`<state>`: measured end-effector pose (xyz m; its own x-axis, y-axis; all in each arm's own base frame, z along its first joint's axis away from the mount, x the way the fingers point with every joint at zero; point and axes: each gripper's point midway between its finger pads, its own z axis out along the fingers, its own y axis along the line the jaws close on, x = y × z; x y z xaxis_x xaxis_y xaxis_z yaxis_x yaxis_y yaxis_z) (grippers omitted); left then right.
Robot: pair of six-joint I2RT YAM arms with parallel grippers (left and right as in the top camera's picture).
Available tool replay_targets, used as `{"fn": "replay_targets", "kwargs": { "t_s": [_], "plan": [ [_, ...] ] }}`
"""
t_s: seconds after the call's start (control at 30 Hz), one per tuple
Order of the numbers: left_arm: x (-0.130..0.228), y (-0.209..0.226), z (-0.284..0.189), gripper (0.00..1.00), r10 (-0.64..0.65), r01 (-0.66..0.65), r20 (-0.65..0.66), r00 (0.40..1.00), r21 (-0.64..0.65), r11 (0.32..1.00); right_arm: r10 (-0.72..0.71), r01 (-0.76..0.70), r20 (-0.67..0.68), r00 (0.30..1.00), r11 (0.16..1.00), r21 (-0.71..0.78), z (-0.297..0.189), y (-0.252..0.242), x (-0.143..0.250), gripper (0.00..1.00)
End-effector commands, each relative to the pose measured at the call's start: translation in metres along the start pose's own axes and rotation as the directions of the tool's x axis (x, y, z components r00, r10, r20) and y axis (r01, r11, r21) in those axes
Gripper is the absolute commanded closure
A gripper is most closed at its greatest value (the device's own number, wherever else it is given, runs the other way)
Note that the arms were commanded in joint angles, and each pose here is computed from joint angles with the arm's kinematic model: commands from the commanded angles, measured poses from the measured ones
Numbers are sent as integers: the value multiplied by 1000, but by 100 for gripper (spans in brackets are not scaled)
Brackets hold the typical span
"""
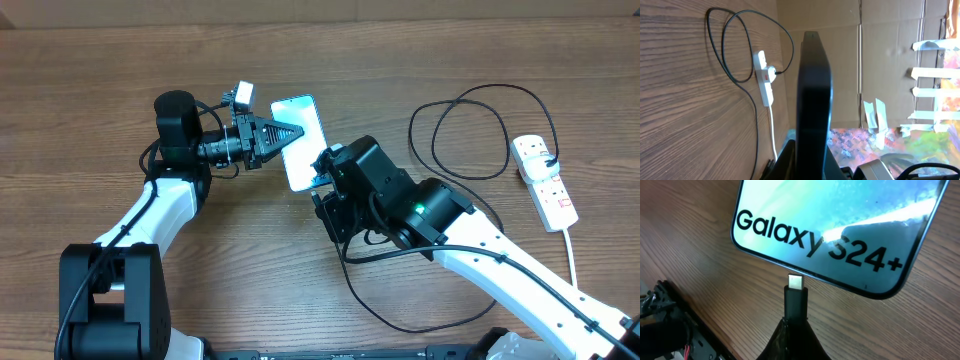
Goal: Plug charger to phone and switch on socket
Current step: 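Align the USB-C plug with the phone's bottom port using the right gripper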
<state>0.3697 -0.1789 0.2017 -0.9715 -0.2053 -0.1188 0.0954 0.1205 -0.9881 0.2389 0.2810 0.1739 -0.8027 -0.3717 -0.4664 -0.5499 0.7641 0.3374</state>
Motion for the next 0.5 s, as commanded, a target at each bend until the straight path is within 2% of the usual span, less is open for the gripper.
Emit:
{"fn": "replay_targets", "kwargs": {
  "t_s": [0.0, 0.47],
  "plan": [
    [0, -12, 1, 96, 60, -59, -27, 998, 24, 998, -26, 25, 19, 999, 999, 26, -1, -1, -4, 96],
    [1, -12, 1, 96, 98, -97, -31, 995, 27, 995, -27, 27, 21, 999, 999, 30, -1, -2, -4, 96]
  ]
}}
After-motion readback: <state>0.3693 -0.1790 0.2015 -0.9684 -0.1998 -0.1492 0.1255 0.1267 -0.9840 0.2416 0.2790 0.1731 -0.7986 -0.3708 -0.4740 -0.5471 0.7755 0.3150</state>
